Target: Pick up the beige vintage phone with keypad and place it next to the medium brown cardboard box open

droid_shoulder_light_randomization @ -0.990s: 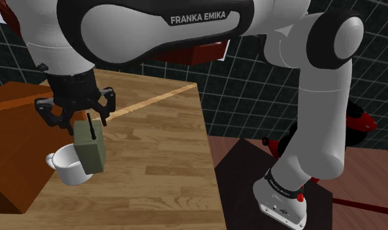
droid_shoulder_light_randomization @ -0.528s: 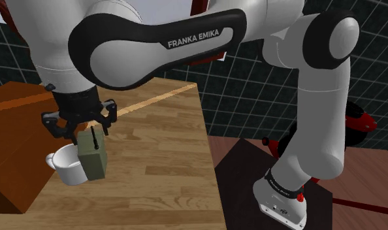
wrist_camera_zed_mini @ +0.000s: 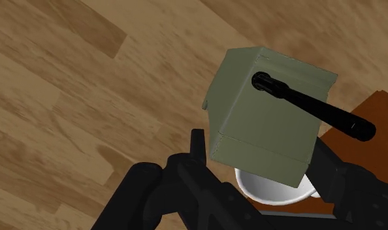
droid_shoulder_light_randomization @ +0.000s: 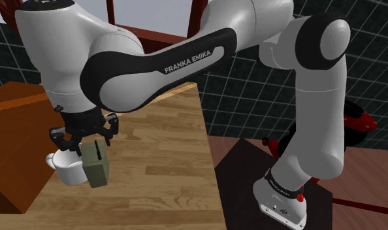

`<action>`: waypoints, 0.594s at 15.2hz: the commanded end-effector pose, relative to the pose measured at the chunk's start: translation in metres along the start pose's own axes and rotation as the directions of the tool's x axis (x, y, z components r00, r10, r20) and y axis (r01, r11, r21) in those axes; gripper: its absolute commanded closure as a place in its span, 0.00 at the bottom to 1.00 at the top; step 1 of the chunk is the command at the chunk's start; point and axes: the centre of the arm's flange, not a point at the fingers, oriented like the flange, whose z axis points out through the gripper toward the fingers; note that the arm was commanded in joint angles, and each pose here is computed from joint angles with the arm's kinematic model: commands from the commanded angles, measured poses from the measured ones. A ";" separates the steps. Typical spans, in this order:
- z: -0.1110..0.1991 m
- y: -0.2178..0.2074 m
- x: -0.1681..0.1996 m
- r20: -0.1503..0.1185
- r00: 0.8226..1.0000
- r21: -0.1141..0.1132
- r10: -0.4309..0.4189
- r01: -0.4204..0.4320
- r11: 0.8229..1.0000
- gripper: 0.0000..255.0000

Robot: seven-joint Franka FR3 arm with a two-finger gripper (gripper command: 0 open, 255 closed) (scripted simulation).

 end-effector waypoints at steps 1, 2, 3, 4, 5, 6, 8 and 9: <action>0.010 -0.001 -0.001 -0.001 1.000 0.001 0.000 0.000 1.000 1.00; 0.015 -0.001 -0.001 -0.001 1.000 0.001 0.000 0.000 1.000 1.00; 0.020 -0.001 -0.002 -0.001 1.000 0.001 0.000 0.000 1.000 1.00; 0.025 -0.001 -0.002 -0.001 1.000 0.001 0.000 0.000 1.000 1.00; 0.029 -0.001 -0.003 -0.001 1.000 0.001 0.000 0.000 1.000 1.00; 0.029 -0.001 -0.003 -0.001 1.000 0.001 0.000 0.000 1.000 1.00; 0.029 -0.001 -0.003 -0.001 1.000 0.001 0.000 0.000 1.000 1.00; 0.029 -0.001 -0.003 -0.001 1.000 0.001 0.000 0.000 1.000 1.00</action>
